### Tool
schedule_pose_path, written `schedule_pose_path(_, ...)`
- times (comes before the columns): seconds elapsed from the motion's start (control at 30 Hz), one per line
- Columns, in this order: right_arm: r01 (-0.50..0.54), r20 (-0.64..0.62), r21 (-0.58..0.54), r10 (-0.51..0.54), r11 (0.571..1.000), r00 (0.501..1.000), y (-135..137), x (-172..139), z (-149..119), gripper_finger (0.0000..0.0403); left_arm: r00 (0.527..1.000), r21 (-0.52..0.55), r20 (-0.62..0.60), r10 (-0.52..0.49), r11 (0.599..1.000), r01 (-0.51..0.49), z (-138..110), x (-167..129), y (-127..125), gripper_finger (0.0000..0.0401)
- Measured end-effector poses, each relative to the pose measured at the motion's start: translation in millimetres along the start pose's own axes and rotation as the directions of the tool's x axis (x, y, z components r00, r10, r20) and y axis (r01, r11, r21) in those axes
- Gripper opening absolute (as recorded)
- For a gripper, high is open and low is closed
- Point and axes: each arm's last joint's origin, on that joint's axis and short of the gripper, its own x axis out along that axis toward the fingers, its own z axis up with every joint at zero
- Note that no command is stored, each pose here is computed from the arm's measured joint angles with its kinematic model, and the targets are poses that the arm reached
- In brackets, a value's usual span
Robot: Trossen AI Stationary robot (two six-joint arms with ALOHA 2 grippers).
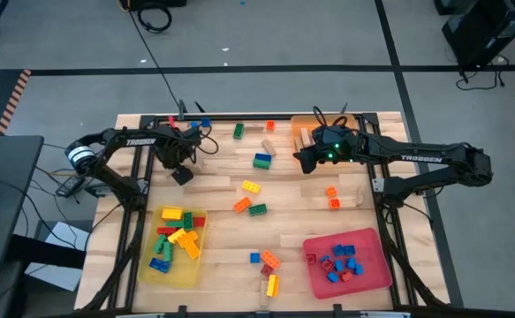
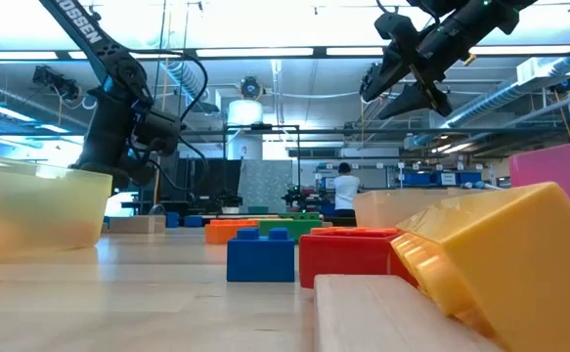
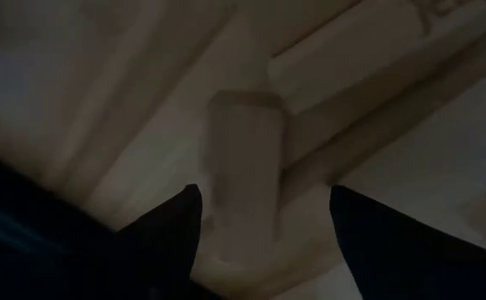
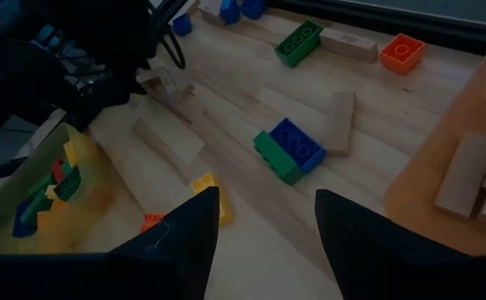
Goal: Sort blocks by size
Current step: Put the brown block into the orange bin
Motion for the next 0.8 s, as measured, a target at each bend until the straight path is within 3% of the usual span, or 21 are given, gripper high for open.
schedule_pose_path(0.3,-0.009,0.011,0.001,0.009,1.0,1.0,0.9,0.0,1.0,0.0213,0.991,0.009,-0.121,-0.048,0.999,0.05,9.2,20.0,-1.3,0.0208)
schedule_pose_path(0.57,-0.015,0.017,0.002,0.015,1.0,1.0,1.5,0.0,1.6,0.0213,0.995,-0.016,-0.081,-0.062,0.998,0.06,12.3,6.3,-0.3,0.0105)
schedule_pose_path(0.8,-0.015,0.017,0.001,0.015,1.0,1.0,1.6,0.0,1.5,0.0213,0.992,-0.123,0.011,-0.129,0.984,0.13,-6.2,-26.3,1.6,0.0105)
